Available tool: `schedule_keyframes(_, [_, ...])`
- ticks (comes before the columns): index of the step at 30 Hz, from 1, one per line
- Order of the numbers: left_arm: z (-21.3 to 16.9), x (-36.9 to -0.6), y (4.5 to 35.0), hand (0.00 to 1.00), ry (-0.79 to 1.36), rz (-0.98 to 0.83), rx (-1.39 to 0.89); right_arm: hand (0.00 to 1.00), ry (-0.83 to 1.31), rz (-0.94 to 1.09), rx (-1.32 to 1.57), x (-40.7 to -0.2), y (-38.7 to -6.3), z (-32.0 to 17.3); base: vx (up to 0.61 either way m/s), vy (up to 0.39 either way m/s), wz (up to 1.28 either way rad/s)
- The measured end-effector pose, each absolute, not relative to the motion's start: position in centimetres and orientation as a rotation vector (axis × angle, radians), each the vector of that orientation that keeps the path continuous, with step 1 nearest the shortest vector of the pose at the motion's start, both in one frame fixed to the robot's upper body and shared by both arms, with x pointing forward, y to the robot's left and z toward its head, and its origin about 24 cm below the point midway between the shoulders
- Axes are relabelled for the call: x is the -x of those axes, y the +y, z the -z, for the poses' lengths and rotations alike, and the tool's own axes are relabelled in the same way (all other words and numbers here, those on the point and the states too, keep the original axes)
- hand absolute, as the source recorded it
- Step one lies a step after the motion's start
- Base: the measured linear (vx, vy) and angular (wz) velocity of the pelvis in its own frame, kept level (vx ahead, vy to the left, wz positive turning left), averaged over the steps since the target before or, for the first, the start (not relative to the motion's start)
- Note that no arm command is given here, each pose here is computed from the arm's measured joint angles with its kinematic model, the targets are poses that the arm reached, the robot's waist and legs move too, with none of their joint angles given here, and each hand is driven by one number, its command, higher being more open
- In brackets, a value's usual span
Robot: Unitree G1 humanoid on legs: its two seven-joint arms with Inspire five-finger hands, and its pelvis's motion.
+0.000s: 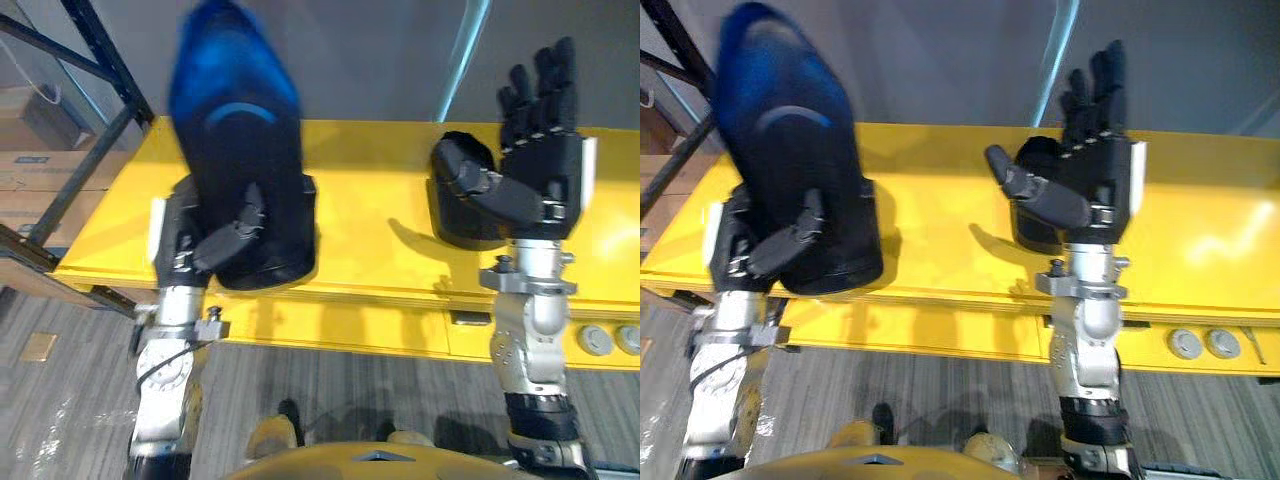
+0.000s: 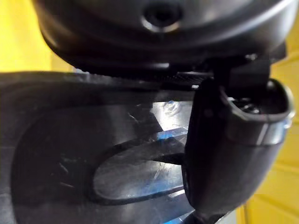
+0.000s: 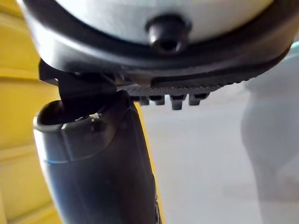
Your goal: Walk over and take three plastic housings, then place them on the shelf
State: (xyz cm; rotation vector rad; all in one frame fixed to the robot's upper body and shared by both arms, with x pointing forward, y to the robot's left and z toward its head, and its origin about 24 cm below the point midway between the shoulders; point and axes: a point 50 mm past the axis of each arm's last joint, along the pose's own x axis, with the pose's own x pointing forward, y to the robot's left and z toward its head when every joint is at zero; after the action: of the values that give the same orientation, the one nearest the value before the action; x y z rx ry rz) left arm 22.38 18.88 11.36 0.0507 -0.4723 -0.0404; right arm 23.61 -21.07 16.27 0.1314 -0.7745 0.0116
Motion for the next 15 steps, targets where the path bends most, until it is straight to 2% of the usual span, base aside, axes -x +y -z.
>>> schedule_keyframes(5, [-10.5, -25.5, 20.1, 0.0, -0.372, 0.055, -0.101, 1.0, -0.697, -0.079, -0.183, -23.2, -21.1, -14.8, -0.04, 0.063, -0.2])
schedule_keyframes(10, [-8.3, -29.2, 21.8, 0.0, -0.201, -0.039, -0.076, 1.0, -0.608, -0.156, -0.241, -23.1, -20.6, -13.4, -0.06, 0.029, -0.12])
schedule_keyframes(15, [-9.0, -31.0, 22.0, 0.0, -0.192, -0.087, -0.045, 1.0, -0.525, -0.277, -0.239, -23.2, -19.2, -12.1, -0.02, 0.027, -0.12])
